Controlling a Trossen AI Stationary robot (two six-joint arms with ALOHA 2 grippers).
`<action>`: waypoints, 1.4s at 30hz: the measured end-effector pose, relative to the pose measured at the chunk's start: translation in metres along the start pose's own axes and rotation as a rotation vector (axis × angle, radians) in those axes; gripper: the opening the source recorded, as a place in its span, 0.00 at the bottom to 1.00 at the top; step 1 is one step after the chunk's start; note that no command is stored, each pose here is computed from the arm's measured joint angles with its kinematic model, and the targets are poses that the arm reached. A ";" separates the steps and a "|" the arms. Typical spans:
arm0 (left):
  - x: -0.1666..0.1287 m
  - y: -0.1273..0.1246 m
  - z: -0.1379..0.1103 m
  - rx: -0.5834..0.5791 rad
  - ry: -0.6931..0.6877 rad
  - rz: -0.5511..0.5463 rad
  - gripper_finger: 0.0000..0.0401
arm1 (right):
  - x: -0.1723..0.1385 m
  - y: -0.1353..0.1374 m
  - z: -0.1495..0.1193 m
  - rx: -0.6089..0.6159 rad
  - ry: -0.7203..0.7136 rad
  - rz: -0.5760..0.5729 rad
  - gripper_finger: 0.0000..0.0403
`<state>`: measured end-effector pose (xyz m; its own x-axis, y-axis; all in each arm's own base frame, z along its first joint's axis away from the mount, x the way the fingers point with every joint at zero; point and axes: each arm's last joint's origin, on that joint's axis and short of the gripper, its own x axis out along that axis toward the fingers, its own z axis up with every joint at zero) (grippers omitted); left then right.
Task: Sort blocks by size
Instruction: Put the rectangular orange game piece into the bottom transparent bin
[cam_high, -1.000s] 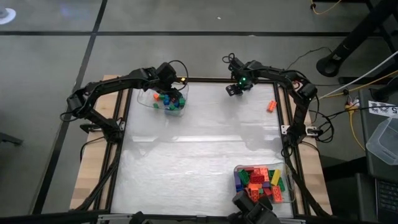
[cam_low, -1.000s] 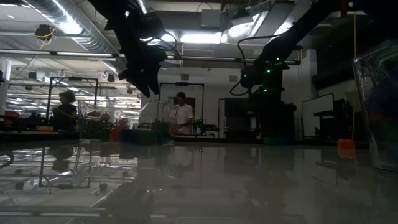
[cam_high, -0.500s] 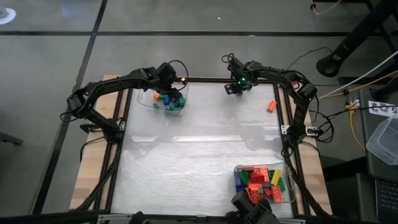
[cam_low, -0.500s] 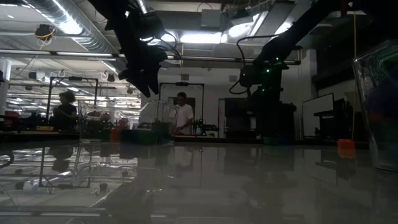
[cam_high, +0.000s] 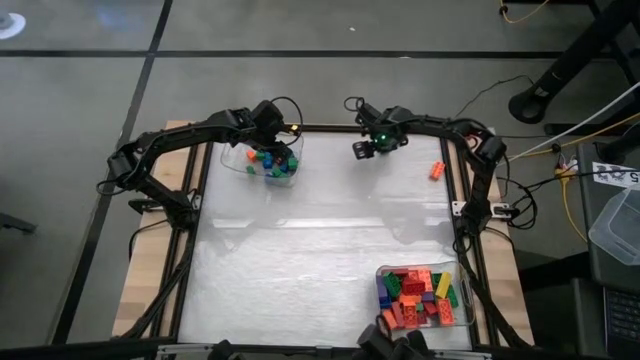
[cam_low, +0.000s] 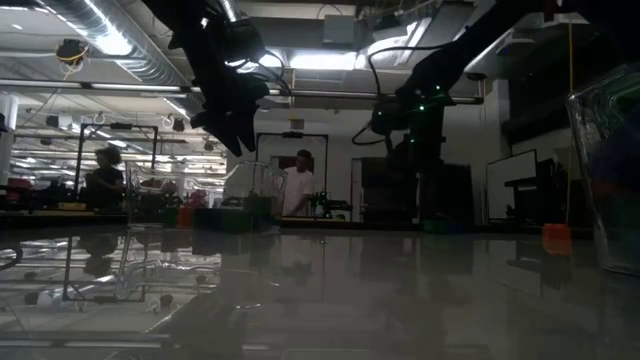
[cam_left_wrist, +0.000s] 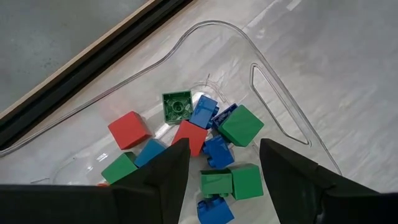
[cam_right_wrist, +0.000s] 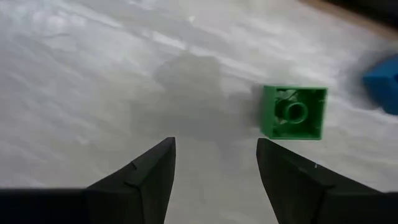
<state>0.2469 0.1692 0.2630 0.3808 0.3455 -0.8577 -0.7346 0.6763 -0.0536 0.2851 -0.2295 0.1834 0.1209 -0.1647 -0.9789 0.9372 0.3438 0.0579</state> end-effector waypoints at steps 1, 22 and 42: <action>0.000 0.000 0.000 0.000 0.000 0.000 0.45 | 0.000 0.002 -0.001 -0.008 -0.014 -0.022 0.55; 0.000 0.000 0.000 0.004 0.001 0.000 0.45 | 0.002 0.066 -0.078 -0.257 0.019 -0.139 0.55; 0.000 0.000 -0.001 0.050 0.009 0.001 0.45 | -0.006 -0.019 -0.101 -0.291 0.272 -0.633 0.55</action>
<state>0.2462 0.1687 0.2626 0.3744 0.3407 -0.8624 -0.7063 0.7074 -0.0272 0.2337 -0.1415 0.1680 -0.5336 -0.1910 -0.8239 0.6717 0.4962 -0.5500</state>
